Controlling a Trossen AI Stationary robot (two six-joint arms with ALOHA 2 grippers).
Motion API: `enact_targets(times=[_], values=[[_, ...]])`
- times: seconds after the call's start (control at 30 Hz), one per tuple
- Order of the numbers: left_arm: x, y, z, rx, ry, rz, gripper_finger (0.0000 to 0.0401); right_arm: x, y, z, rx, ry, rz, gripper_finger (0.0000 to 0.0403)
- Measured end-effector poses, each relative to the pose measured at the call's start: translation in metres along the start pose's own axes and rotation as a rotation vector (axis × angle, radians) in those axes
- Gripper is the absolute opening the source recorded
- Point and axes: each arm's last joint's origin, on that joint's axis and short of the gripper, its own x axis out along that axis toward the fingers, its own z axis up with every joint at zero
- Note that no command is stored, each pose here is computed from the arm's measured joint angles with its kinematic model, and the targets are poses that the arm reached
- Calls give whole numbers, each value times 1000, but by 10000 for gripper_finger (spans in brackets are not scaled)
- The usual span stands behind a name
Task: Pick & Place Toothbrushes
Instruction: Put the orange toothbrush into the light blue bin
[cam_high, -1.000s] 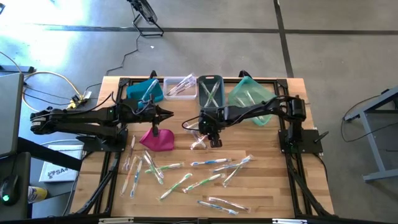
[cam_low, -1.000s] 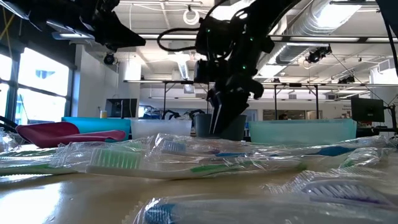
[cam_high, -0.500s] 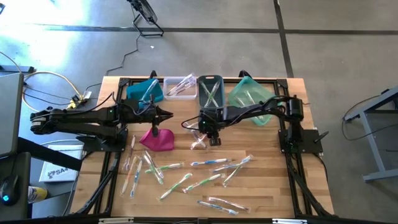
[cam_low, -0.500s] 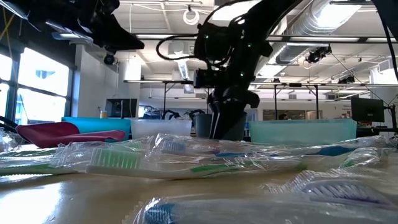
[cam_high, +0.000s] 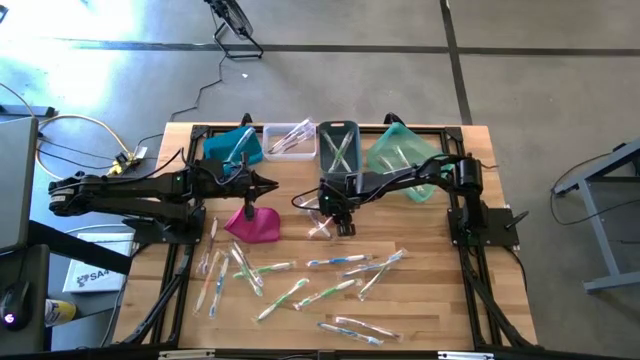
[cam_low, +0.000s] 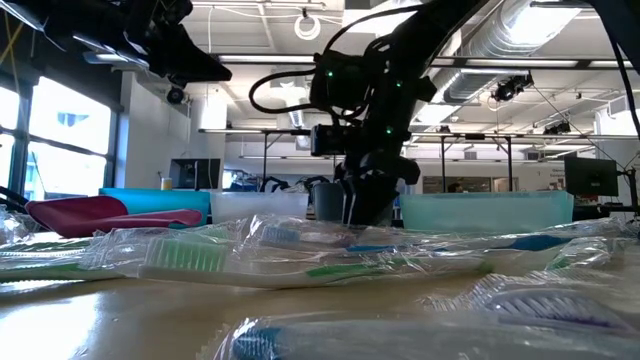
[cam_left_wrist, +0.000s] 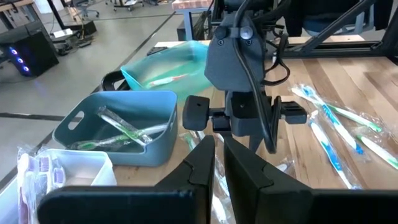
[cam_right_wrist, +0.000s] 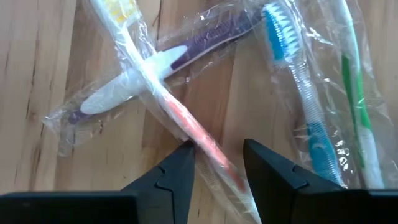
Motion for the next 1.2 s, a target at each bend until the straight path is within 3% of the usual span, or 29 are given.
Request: enact_targets(times=[0.43, 0.8, 1.2], values=[[0, 0, 0, -1, 0, 0, 28, 0, 1, -1, 0, 12, -3, 15], [0, 0, 0, -1, 1, 1, 28, -15, 3, -3, 13, 30, 10, 13], [0, 0, -1, 0, 8, 2, 28, -90, 6, 5, 64, -146, -24, 12]])
